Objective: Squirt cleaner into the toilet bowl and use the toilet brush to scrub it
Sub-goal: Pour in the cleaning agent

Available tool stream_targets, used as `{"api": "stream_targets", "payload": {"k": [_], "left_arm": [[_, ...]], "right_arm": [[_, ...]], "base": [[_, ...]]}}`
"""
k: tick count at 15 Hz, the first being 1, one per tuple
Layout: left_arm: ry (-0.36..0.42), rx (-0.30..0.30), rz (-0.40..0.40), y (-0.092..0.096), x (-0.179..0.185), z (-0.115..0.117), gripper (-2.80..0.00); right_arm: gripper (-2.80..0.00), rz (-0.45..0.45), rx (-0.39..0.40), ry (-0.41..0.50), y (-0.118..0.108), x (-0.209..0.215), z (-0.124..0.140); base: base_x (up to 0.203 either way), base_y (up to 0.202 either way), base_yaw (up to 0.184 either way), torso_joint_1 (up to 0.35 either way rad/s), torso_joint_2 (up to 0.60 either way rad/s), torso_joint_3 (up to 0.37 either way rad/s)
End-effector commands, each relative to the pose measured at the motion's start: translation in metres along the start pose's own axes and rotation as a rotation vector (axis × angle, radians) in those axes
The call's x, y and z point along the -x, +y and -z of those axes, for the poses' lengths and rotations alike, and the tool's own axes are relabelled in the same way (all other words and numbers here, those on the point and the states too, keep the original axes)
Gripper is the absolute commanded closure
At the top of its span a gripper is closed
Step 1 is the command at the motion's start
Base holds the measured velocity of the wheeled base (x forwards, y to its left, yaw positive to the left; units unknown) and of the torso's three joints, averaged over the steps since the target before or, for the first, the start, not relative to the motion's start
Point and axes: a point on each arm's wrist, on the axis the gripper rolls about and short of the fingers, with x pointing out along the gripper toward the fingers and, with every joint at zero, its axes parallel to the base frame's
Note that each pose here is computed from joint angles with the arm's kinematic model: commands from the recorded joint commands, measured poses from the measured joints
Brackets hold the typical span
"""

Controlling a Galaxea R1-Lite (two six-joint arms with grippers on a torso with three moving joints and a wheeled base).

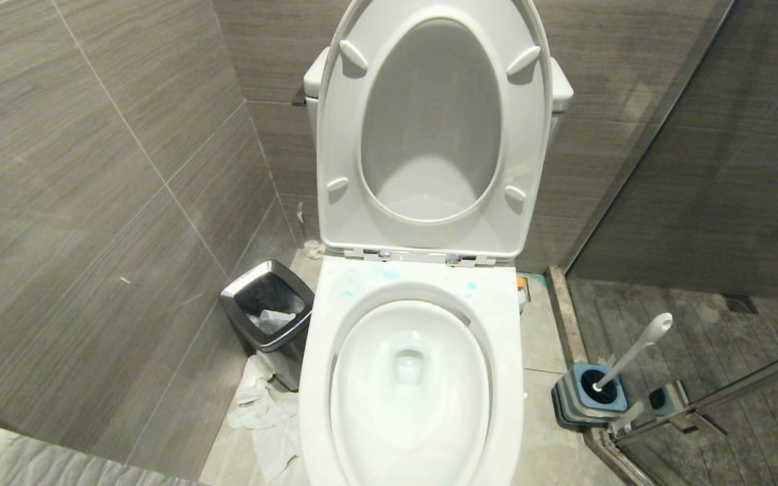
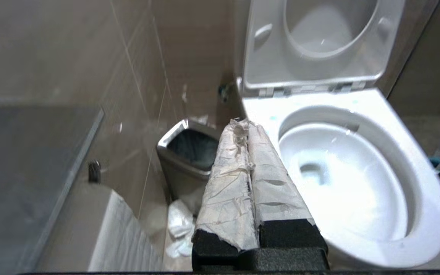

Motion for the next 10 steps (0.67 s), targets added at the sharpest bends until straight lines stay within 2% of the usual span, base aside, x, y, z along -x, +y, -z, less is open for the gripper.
{"api": "stream_targets", "payload": {"k": [1, 3, 5, 8, 9, 10], "left_arm": [[0.052, -0.004, -0.003, 0.001, -0.010, 0.031, 0.00], [0.067, -0.023, -0.032, 0.003, -0.016, 0.056, 0.00], [0.089, -0.033, -0.093, 0.004, -0.018, 0.070, 0.00], [0.261, -0.024, -0.160, 0.005, -0.015, 0.087, 0.00], [0.294, -0.020, -0.160, 0.005, -0.014, 0.090, 0.00], [0.292, -0.020, -0.161, 0.005, -0.014, 0.090, 0.00]], "right_arm": [[0.00, 0.000, 0.000, 0.024, 0.000, -0.002, 0.007], [0.00, 0.000, 0.000, 0.023, 0.000, -0.001, 0.007], [0.00, -0.001, 0.000, 0.024, 0.000, -0.002, 0.007], [0.00, 0.001, 0.000, 0.024, 0.000, -0.002, 0.007], [0.00, 0.001, 0.000, 0.024, 0.000, -0.002, 0.007], [0.00, 0.001, 0.000, 0.024, 0.000, -0.002, 0.007]], "base": [[0.000, 0.000, 0.000, 0.000, 0.00, 0.000], [0.000, 0.000, 0.000, 0.000, 0.00, 0.000], [0.000, 0.000, 0.000, 0.000, 0.00, 0.000], [0.000, 0.000, 0.000, 0.000, 0.00, 0.000], [0.000, 0.000, 0.000, 0.000, 0.00, 0.000], [0.000, 0.000, 0.000, 0.000, 0.00, 0.000]]}}
